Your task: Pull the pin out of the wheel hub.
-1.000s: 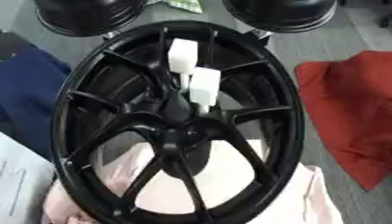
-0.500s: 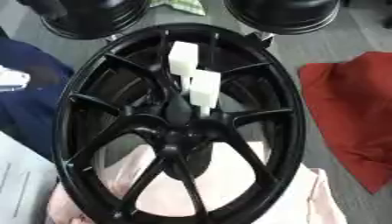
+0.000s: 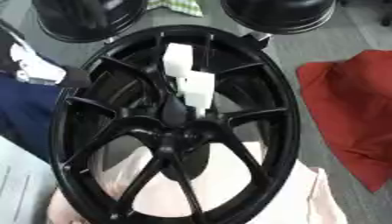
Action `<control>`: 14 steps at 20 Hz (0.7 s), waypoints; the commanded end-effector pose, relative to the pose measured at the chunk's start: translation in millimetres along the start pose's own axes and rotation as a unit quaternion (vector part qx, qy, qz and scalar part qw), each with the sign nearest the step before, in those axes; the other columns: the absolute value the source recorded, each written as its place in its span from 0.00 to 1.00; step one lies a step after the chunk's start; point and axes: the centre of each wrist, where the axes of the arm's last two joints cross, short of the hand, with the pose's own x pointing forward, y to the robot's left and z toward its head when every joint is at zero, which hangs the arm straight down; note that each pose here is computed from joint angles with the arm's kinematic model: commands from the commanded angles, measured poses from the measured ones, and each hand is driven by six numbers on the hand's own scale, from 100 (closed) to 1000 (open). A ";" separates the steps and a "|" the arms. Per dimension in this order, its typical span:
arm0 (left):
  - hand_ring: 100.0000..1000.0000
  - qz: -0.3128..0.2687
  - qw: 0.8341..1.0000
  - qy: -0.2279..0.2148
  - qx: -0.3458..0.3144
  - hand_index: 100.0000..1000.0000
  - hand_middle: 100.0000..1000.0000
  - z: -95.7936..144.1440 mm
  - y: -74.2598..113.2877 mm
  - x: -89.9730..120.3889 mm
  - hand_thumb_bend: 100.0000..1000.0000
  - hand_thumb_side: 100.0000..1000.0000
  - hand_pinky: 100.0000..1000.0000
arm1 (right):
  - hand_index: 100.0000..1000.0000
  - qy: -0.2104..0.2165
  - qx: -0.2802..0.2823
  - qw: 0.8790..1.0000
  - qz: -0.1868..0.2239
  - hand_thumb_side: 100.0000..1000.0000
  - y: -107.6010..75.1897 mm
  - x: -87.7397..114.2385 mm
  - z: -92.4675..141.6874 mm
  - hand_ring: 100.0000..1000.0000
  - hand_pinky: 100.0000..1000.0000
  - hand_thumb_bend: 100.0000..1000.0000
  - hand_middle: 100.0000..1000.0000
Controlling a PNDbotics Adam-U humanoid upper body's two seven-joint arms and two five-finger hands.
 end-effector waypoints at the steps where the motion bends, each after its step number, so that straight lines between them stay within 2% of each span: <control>1: 0.69 -0.002 1.000 -0.004 0.002 0.77 0.62 -9.5 8.2 -1.9 0.44 0.43 0.73 | 0.69 -0.013 0.012 1.000 0.005 0.66 -0.7 9.1 -4.9 0.65 0.68 0.00 0.64; 2: 0.69 0.000 1.000 -0.008 0.003 0.77 0.62 -14.2 9.3 -2.1 0.46 0.39 0.73 | 0.69 -0.012 0.012 1.000 0.005 0.67 -0.2 9.1 -5.0 0.65 0.68 0.00 0.64; 8: 0.70 0.017 0.999 -0.028 -0.007 0.78 0.63 -41.2 14.9 -3.5 0.48 0.38 0.73 | 0.69 -0.003 0.008 1.000 0.001 0.70 5.3 9.6 -6.5 0.65 0.68 0.00 0.64; 14: 0.71 0.026 0.999 -0.035 -0.020 0.79 0.65 -56.4 16.7 -7.1 0.49 0.37 0.73 | 0.69 -0.008 0.015 1.000 -0.002 0.71 9.1 11.9 -9.9 0.64 0.68 0.00 0.64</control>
